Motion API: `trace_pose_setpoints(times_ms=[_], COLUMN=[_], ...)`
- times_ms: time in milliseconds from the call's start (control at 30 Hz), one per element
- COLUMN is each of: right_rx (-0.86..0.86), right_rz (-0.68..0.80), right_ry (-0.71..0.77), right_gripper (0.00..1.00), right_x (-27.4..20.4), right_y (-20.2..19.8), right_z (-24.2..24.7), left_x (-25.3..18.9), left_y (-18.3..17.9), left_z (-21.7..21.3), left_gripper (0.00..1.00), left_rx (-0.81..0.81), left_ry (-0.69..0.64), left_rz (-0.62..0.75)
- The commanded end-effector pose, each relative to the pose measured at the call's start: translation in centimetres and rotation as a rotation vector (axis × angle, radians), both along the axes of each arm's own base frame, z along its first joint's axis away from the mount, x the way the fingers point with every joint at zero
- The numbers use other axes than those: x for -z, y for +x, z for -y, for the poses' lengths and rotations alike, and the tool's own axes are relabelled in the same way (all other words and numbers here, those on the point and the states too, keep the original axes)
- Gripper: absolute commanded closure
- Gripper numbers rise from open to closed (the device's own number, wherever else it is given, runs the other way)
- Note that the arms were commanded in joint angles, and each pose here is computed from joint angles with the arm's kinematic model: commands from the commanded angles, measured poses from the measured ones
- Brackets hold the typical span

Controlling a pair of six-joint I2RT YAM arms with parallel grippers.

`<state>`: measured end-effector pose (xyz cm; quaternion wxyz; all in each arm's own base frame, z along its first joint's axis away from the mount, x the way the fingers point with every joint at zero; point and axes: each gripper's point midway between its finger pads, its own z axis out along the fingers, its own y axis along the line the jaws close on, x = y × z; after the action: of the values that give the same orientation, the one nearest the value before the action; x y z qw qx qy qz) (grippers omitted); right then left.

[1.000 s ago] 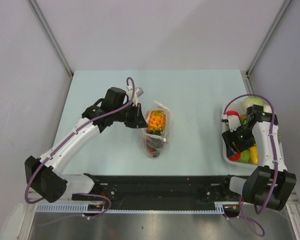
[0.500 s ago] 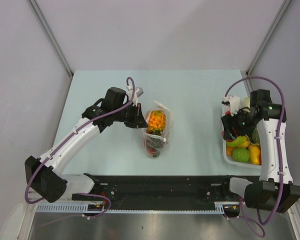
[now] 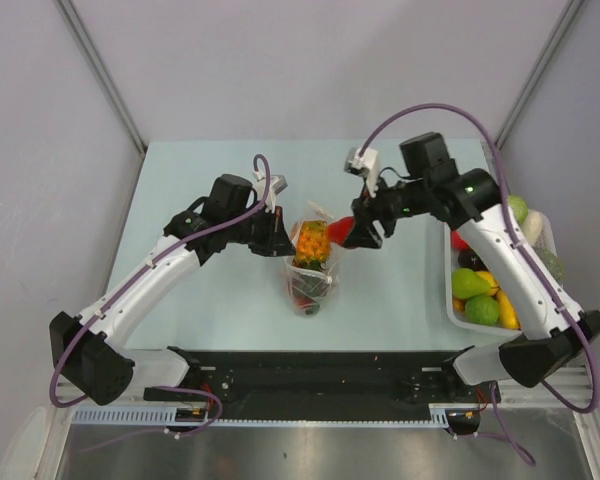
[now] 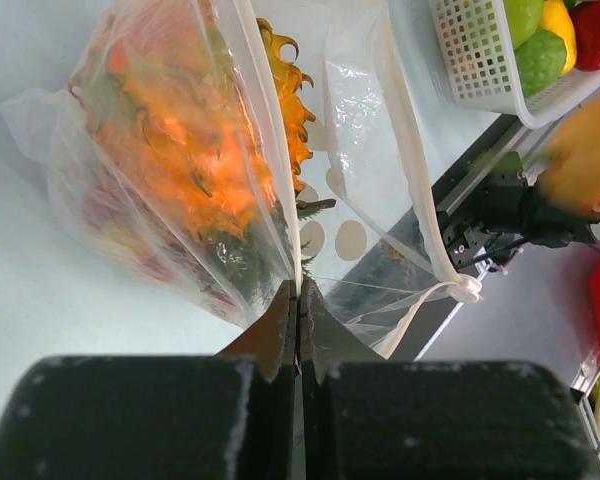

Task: Place the food in the zip-top bag and seal the zipper
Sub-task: Place the fake fruit in the zipper food storage bag.

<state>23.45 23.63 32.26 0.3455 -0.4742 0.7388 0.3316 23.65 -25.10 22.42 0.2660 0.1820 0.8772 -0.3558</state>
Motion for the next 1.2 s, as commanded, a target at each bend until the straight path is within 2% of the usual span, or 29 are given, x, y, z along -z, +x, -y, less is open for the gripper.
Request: trace_pose_setpoints(times_ms=[0, 100, 200, 233, 300, 333, 500, 667, 733, 767, 900, 1000, 1167], right_rx=[-0.111, -0.172, -0.218, -0.227, -0.259, -0.261, -0.197, 0.003, 0.047, 0.106, 0.294, 0.439, 0.548], right_rz=[-0.042, -0.056, -0.127, -0.166, -0.187, -0.174, -0.112, -0.102, -0.154, -0.169, -0.246, -0.245, -0.244], right_ry=[0.012, -0.061, -0.141, -0.177, -0.195, -0.182, -0.121, -0.086, -0.13, -0.164, -0.267, -0.325, -0.454], right_gripper=[0.58, 0.55, 0.42, 0.28, 0.15, 0.01, 0.0, 0.0, 0.0, 0.01, 0.04, 0.05, 0.09], right_x=[2.4, 5.2, 8.3, 9.4, 9.4, 8.7, 4.9, 1.8, 2.5, 3.5, 6.4, 7.8, 9.6], right_y=[-1.0, -1.7, -2.7, -3.0, -3.9, -4.0, -2.8, 1.6, 1.0, 1.7, 0.3, -0.8, -1.4], right_z=[-4.4, -5.9, -6.1, -6.0, -5.7, -5.7, -4.1, 1.8, 4.8, 7.4, 15.2, 20.5, 26.4], left_x=[-1.8, -2.0, -2.4, -2.4, -2.5, -2.4, -2.5, -2.7, -2.7, -2.8, -2.5, -2.3, -1.8], left_y=[0.3, 0.2, 0.2, 0.1, 0.1, 0.1, -0.1, -0.2, -0.2, -0.1, -0.1, -0.2, -0.3], left_z=[0.2, 0.2, 0.2, 0.2, 0.2, 0.2, 0.1, 0.1, 0.1, 0.0, 0.0, 0.0, 0.2], left_gripper=[1.0, 1.0, 1.0, 1.0, 1.0, 1.0, 1.0, 1.0, 1.0, 1.0, 1.0, 1.0, 1.0], left_rx=[0.021, 0.023, 0.029, 0.032, 0.033, 0.031, 0.033, 0.033, 0.033, 0.031, 0.032, 0.036, 0.042], left_ry=[-0.035, -0.039, -0.047, -0.049, -0.049, -0.049, -0.053, -0.058, -0.059, -0.058, -0.055, -0.059, -0.06], left_rz=[0.059, 0.061, 0.079, 0.08, 0.083, 0.082, 0.086, 0.094, 0.1, 0.105, 0.105, 0.102, 0.091])
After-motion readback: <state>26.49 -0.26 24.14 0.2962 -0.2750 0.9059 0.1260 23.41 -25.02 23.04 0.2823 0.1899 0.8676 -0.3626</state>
